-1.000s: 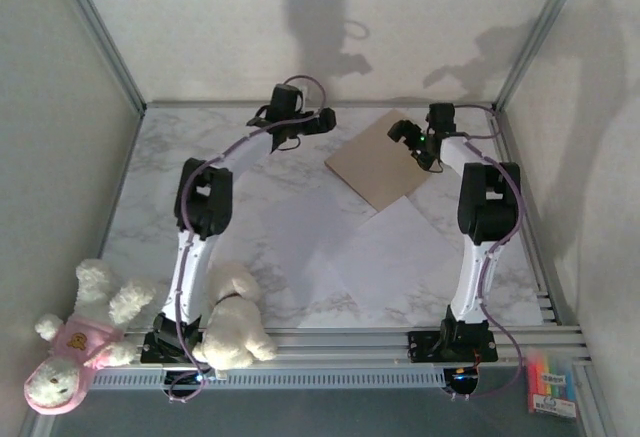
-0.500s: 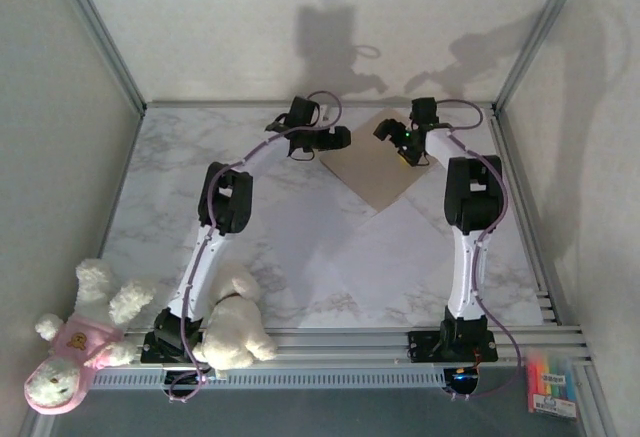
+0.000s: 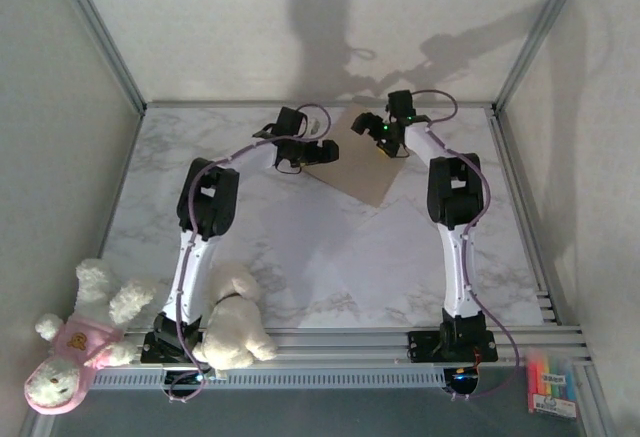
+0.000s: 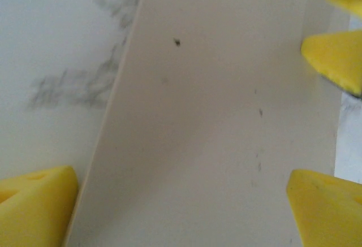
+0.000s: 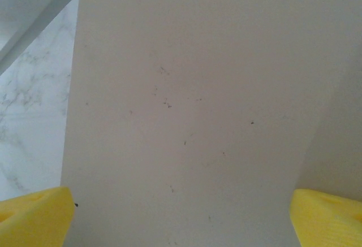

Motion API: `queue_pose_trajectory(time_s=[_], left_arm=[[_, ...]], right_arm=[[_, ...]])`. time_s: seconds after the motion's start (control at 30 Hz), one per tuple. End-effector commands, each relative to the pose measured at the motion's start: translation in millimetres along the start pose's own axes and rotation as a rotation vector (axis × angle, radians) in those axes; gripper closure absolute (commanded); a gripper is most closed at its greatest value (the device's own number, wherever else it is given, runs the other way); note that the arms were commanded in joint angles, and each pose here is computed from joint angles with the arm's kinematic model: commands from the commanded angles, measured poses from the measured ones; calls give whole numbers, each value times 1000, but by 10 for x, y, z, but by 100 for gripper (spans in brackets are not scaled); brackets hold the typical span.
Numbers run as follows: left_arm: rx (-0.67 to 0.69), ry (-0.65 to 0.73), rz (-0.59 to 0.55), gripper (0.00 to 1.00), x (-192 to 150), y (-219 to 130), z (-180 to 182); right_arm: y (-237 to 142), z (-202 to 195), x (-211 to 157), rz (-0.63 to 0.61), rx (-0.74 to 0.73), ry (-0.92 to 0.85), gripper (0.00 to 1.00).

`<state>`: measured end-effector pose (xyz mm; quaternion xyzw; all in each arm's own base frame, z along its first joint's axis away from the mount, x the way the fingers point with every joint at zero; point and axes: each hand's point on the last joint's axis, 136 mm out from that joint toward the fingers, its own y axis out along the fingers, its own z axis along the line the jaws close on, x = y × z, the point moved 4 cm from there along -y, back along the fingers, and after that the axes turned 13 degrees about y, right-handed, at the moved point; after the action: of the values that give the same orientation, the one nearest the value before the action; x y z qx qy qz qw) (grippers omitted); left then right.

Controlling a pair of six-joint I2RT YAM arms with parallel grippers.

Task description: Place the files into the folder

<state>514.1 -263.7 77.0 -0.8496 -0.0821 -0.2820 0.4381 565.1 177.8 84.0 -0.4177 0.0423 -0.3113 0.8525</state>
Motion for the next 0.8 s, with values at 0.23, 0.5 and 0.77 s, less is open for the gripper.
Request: queue_pose_trajectory(time_s=[0.23, 0.5, 0.77], left_arm=[[41, -67, -30, 5, -66, -352, 123], [60, -102, -48, 5, -38, -377, 201], [64, -111, -50, 4, -43, -379, 203]], right_arm=[[-14, 467, -328, 156, 42, -45, 1], [-588, 636, -267, 152, 37, -90, 1], [-740, 203, -272, 153, 21, 24, 2]])
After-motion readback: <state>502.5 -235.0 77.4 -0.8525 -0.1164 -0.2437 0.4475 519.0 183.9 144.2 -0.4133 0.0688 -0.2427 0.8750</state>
